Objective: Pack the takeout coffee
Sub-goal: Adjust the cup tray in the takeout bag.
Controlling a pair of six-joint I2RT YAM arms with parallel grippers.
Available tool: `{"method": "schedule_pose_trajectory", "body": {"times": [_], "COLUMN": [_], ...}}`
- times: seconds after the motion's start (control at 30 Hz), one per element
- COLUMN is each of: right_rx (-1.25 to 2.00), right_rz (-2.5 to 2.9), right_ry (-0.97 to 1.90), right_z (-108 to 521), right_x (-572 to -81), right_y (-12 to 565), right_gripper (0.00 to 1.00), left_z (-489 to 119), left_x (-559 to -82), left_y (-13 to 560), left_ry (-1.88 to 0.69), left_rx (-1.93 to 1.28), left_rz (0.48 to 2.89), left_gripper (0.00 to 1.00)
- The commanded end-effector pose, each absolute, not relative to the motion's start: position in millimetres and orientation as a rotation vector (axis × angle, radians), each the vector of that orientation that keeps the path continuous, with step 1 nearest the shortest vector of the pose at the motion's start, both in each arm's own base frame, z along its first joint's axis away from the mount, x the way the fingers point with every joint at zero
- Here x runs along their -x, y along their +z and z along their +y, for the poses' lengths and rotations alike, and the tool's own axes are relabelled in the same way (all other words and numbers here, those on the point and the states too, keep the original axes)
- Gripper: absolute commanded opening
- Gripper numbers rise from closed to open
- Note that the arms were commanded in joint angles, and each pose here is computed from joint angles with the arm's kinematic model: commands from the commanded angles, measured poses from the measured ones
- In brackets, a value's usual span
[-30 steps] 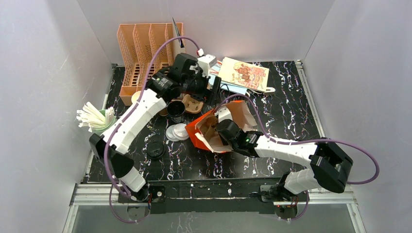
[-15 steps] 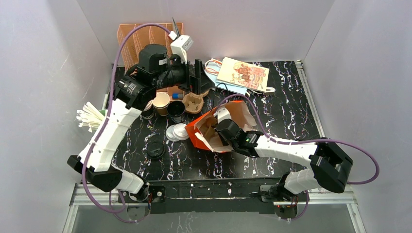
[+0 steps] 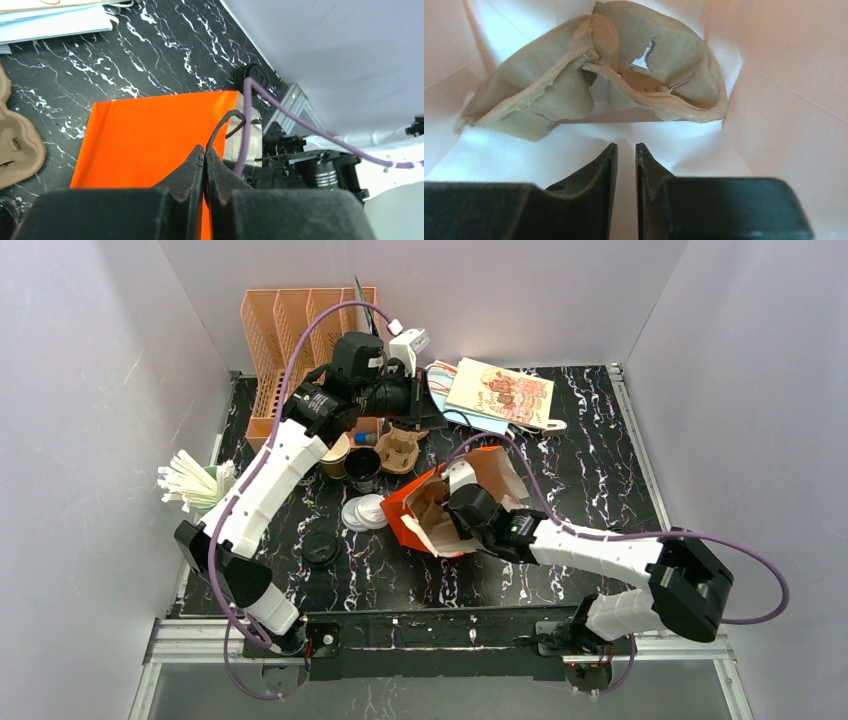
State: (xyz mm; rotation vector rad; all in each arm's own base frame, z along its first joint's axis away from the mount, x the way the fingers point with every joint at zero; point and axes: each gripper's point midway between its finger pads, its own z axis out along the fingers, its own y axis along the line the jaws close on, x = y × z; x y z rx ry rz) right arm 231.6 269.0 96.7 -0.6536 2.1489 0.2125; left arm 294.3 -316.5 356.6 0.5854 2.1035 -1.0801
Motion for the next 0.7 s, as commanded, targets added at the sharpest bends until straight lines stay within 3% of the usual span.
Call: {"method": "schedule_pose_trajectory", "body": {"times": [0.0,0.27,0.67], "right_rx": [0.583,0.537,0.459], "right_rz": [2.017,1.887,1.849], "right_ry": [0.369,0.518,0.595], "right_z": [285.2,298.7,333.1], "right_x": [-235.1,-235.1,-268.5], "right_y": [157.8,198.6,182.9], "right_gripper": [0.30,0.40,0.40], "left_z": [-313.2,-301.6,-313.8], "left_x": [-273.9,-258.2,-262.6], "left_y": [362.6,353.4,407.6], "left_ry": [-1.134,-1.128,-1.293], "left_rx": [-0.652,-0.641,-0.450], "left_rz": [2.081,2.101,1.991], "left_gripper": [0.00,0.00,0.00]}}
